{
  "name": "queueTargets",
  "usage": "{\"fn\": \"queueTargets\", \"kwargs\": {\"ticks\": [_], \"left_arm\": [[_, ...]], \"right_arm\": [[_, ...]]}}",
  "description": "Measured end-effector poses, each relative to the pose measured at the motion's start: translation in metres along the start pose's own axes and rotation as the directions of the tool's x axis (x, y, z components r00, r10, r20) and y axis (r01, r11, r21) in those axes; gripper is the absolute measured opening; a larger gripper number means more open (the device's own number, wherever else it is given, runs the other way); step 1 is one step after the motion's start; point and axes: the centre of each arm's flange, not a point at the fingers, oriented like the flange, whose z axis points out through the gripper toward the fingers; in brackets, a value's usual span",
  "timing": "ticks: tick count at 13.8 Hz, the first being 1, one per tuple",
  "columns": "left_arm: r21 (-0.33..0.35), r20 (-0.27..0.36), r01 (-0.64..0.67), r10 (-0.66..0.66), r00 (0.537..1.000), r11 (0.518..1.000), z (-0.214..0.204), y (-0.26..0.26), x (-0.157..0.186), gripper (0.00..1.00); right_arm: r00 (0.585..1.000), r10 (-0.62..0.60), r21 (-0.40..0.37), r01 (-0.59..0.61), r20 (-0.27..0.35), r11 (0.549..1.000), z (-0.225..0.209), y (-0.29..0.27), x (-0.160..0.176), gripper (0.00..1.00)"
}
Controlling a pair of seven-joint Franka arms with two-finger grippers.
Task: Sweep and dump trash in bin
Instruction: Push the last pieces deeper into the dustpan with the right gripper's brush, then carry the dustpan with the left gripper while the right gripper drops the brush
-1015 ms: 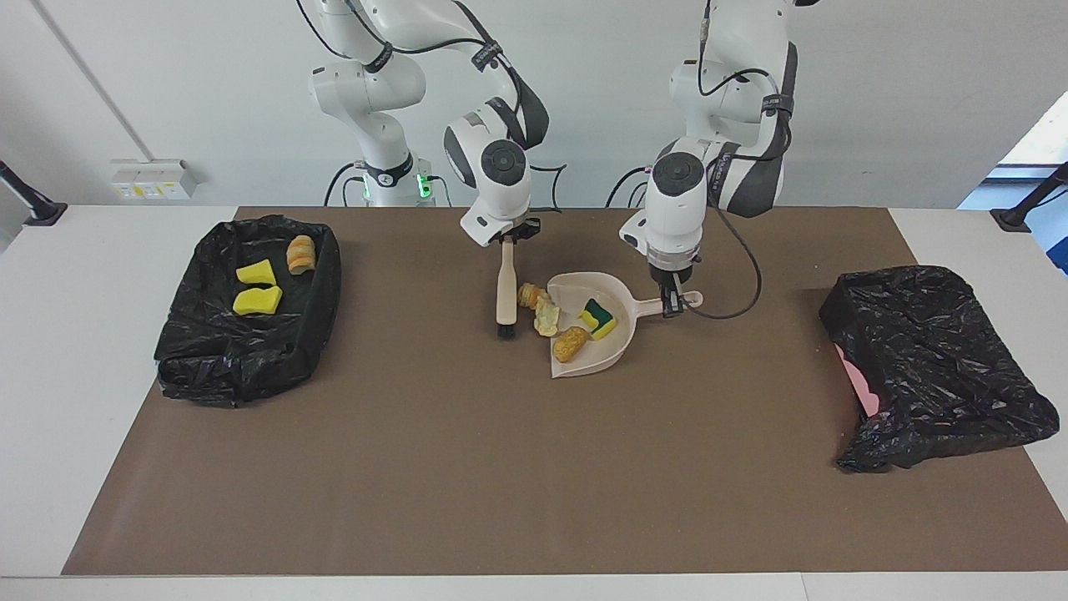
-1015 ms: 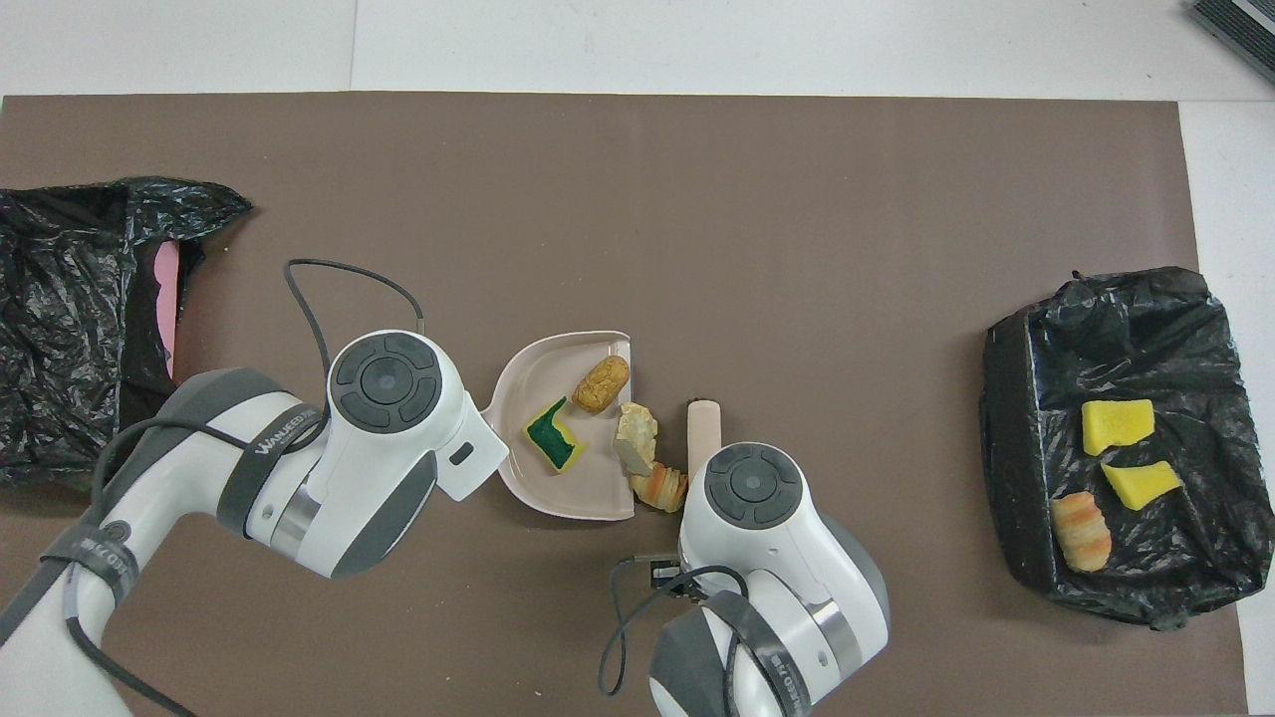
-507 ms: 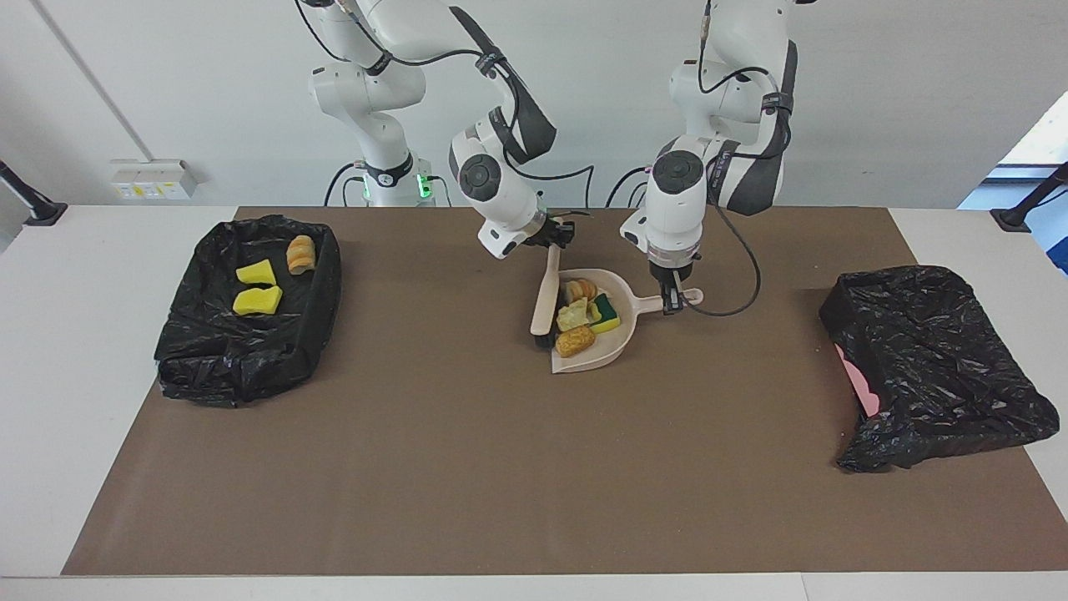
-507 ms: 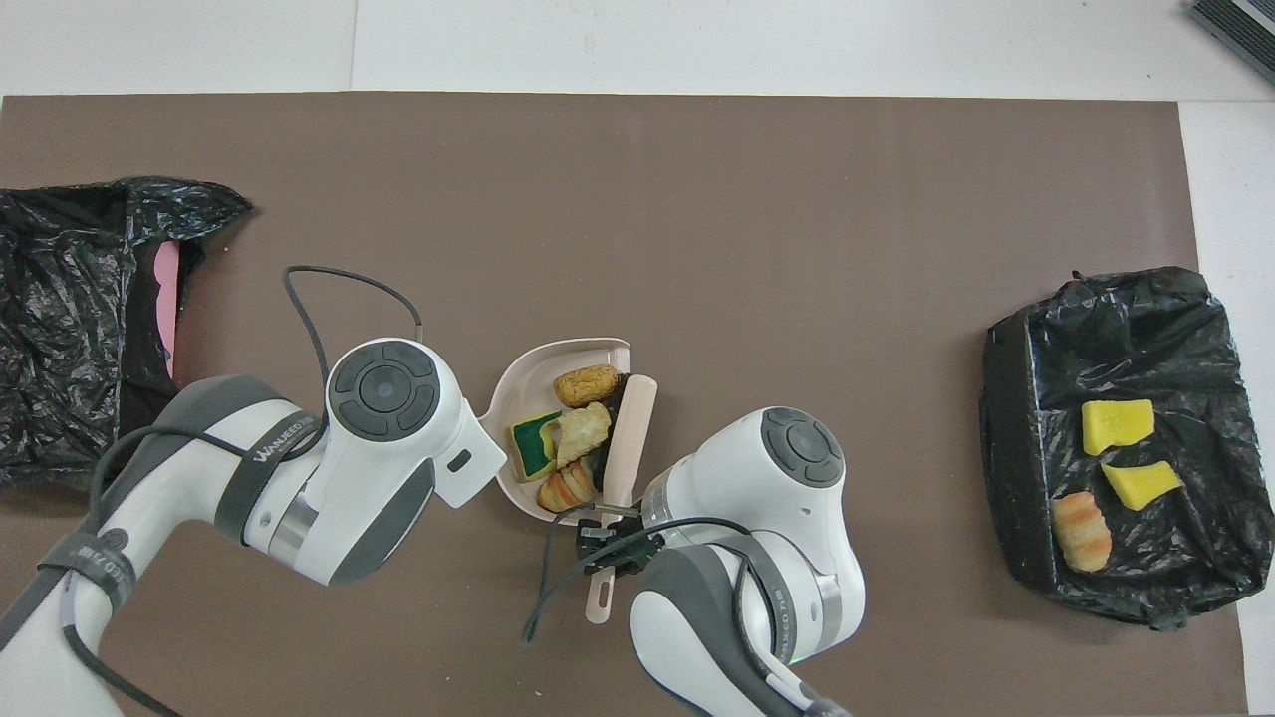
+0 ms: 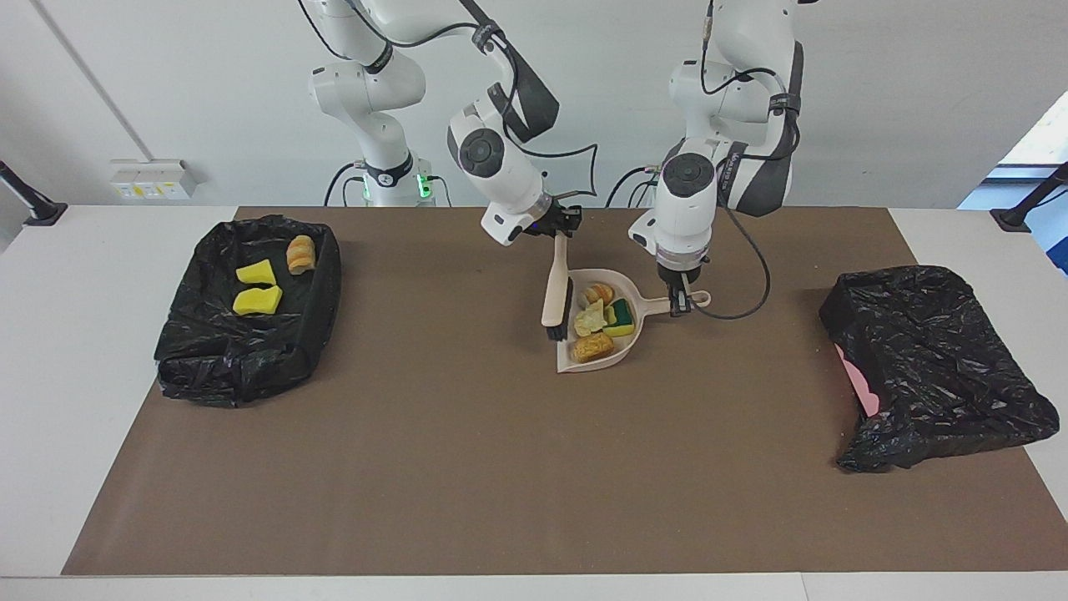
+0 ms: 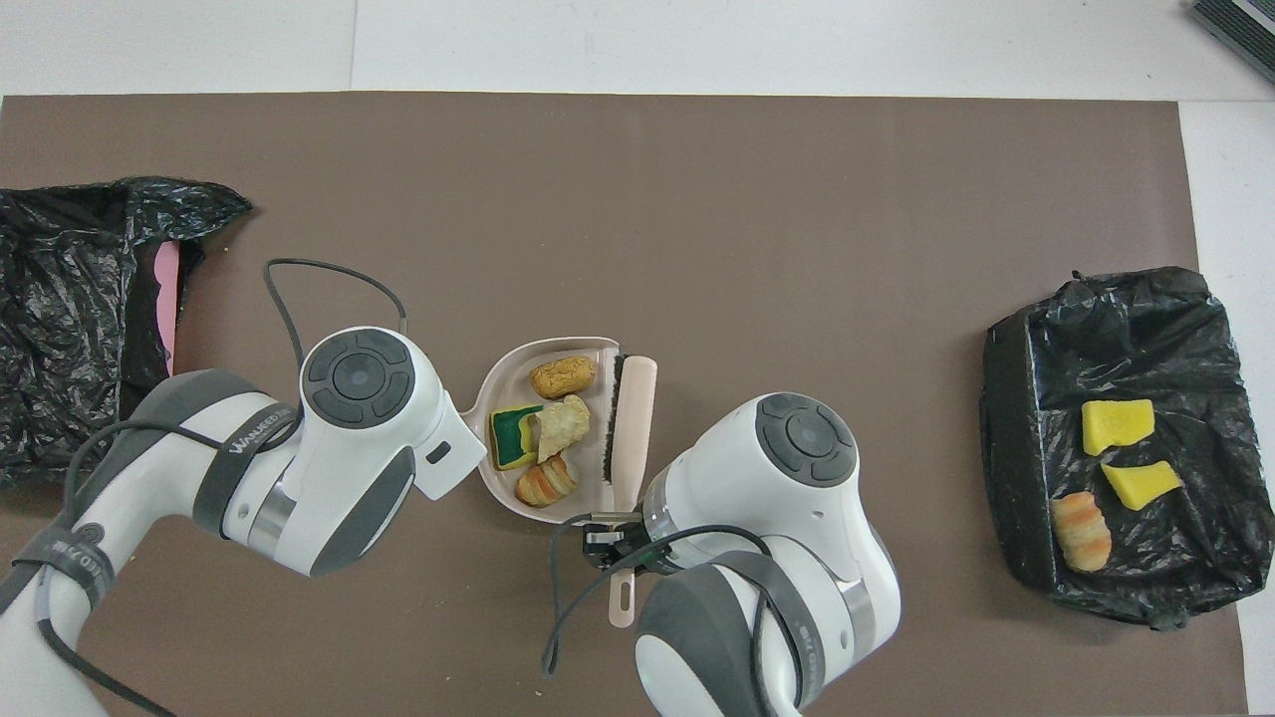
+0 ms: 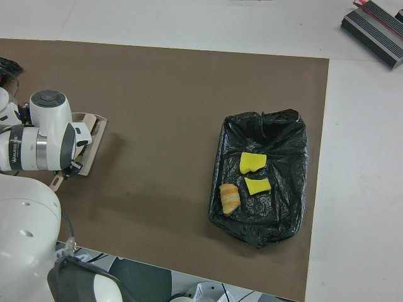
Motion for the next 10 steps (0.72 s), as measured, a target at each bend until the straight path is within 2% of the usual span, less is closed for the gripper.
{"fn": "queueTargets", "kwargs": {"ticks": [3,5,8,10], "left_arm": [[0.003,-0.013,0.006,-0.006,1.000,1.000,-0.006,-0.011,-0.031,0.33],[0.010,-0.041,0.012,-0.012,0.999,1.000,-0.020,-0.019,-0.053,0.33],[0.025,-0.101,0.027,-0.024,0.995,0.999,-0.059,-0.030,-0.105,0.33],[0.027,-0.117,0.049,-0.046,0.992,0.998,-0.086,-0.034,-0.151,0.33]], "right_arm": [[0.999,0.025,-0.126,-0.022,0.021,0.992,-0.031,0.022,-0.024,0.27],[0.997,0.053,-0.177,-0.043,0.049,0.983,-0.031,0.029,-0.038,0.27],[0.995,0.057,-0.235,-0.036,0.083,0.971,0.002,0.028,-0.062,0.27],[0.995,0.076,-0.255,-0.055,0.070,0.965,0.030,0.018,-0.075,0.27]]}}
